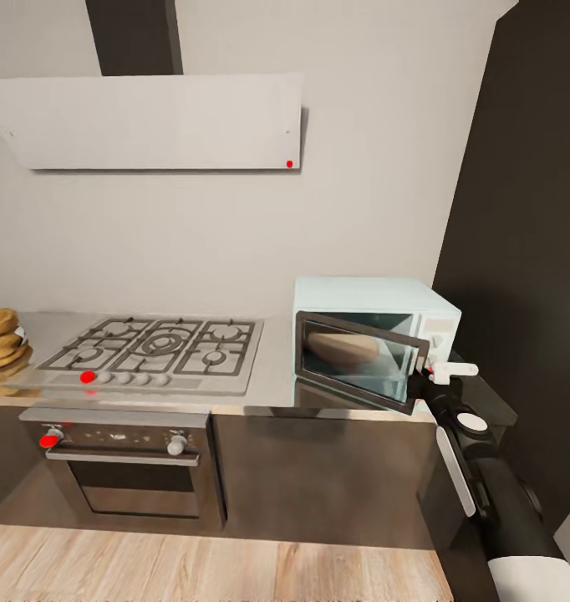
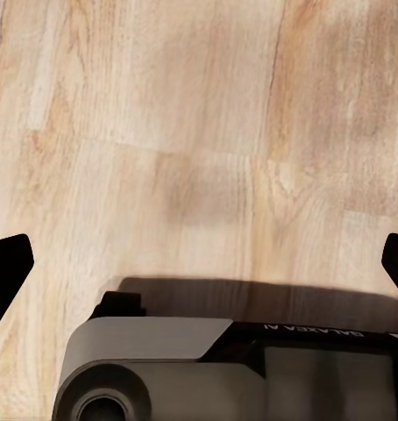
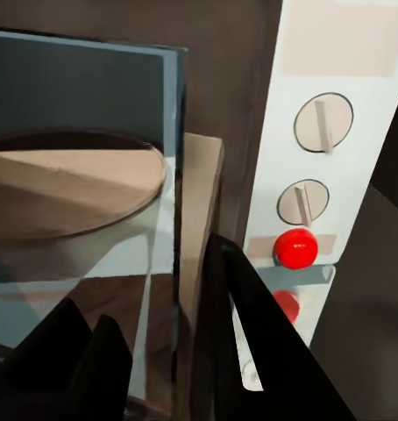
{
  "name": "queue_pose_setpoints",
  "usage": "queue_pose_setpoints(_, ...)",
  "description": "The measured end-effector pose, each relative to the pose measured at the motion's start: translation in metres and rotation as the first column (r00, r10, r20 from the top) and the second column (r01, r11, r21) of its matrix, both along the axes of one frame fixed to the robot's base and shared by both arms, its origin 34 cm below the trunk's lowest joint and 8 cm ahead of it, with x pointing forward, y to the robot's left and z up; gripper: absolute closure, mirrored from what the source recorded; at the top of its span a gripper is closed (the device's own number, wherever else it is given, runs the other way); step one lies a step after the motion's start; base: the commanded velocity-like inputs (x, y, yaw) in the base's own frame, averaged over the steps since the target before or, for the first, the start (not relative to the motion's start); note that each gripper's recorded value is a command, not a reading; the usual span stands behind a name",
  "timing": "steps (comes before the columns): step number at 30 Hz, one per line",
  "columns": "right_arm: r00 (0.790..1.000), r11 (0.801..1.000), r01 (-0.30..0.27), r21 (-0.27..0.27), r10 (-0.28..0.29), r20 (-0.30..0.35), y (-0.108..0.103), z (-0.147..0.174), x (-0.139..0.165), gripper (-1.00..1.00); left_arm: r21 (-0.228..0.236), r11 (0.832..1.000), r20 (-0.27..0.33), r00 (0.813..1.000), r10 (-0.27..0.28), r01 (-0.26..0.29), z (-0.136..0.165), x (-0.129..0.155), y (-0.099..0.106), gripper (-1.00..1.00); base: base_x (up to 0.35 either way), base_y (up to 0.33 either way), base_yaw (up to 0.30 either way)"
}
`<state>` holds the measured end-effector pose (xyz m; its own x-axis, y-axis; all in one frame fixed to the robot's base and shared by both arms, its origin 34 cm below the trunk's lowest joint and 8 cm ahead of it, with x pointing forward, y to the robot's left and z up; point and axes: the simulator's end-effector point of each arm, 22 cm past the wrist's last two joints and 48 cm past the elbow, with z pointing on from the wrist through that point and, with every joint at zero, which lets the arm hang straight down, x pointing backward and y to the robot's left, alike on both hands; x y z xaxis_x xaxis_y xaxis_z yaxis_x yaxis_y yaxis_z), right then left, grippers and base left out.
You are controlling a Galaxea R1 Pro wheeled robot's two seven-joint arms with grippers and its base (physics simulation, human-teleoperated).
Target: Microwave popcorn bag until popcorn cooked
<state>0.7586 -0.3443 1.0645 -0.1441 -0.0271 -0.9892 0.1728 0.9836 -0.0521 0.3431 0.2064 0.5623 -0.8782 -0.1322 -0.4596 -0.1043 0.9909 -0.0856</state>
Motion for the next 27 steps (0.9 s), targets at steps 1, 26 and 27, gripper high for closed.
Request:
queue_pose_setpoints(1, 1.000, 1.000, 0.000, -0.001, 0.000, 0.000, 0.0000, 0.0000, 0.0000, 1.00, 0.000, 1.000, 0.001, 1.000, 0.000, 0.000, 0.0001, 0.0001, 0.0000, -1.00, -0.011, 0.009, 0.000)
queue_pose_setpoints(26, 1.000, 1.000, -0.006, -0.005, 0.006, 0.002, 0.0016, 0.0017, 0.0000, -1.00, 0.001, 1.000, 0.001, 1.000, -0.004, 0.004, 0.0001, 0.0001, -0.0003, -1.00, -0.045, -0.054, 0.000)
queue_pose_setpoints(27, 1.000, 1.000, -0.006, -0.005, 0.006, 0.002, 0.0016, 0.0015, 0.0001, -1.00, 0.001, 1.000, 0.001, 1.000, -0.003, 0.003, 0.0001, 0.0001, -0.0003, -1.00, -0.001, -0.157, 0.000)
